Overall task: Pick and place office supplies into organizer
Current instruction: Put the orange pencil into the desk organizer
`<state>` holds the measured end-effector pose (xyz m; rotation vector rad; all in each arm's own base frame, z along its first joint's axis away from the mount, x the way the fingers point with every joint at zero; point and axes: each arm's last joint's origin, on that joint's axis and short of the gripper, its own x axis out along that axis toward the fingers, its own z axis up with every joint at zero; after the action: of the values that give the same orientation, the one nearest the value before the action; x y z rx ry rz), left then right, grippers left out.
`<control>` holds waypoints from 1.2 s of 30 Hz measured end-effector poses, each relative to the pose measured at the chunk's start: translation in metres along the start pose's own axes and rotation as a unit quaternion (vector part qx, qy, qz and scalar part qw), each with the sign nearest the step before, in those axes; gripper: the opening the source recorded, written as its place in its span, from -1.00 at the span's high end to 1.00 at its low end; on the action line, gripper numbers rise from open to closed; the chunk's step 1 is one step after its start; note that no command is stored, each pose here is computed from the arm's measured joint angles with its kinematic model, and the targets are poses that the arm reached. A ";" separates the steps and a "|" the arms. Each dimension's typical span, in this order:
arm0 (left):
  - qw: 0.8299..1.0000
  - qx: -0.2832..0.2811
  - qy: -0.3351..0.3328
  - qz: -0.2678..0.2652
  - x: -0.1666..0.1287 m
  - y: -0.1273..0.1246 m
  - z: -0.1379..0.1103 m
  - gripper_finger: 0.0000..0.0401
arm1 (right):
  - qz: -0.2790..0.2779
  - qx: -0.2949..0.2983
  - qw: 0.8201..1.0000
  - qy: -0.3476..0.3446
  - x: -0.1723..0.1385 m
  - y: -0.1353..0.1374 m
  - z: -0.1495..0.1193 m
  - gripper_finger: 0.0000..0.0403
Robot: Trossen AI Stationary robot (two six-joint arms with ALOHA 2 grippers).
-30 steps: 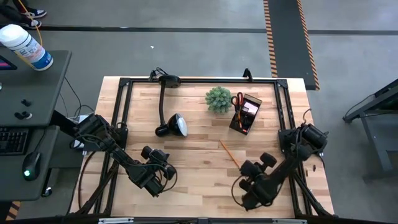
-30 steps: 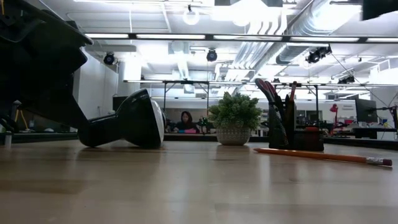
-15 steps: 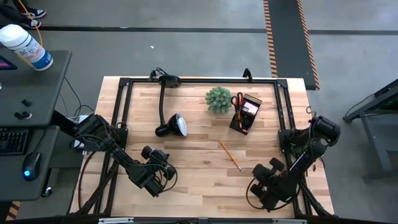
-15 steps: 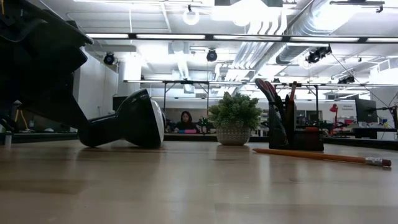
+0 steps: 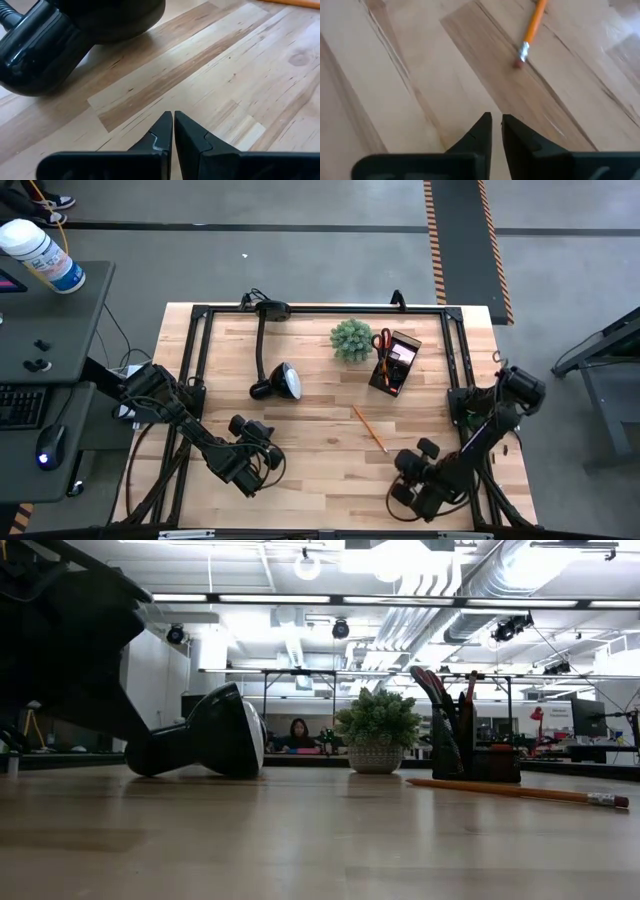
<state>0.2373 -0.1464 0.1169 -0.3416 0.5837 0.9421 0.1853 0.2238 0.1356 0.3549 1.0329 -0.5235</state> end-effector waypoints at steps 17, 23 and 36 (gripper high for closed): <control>1.000 -0.001 -0.003 -0.001 0.000 0.000 0.000 0.96 | -0.003 -0.006 1.000 0.011 0.007 0.000 0.014 -0.03; 1.000 -0.001 -0.003 -0.001 0.000 0.000 0.000 0.96 | -0.005 -0.038 0.998 -0.039 0.005 0.001 0.012 -0.14; 1.000 0.000 -0.003 0.000 0.000 0.000 0.000 0.96 | -0.046 -0.087 0.992 -0.077 0.016 -0.002 0.005 -0.09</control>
<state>0.2373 -0.1463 0.1171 -0.3383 0.5787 0.9426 0.1947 0.2158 0.1240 0.1104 0.9407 -0.5317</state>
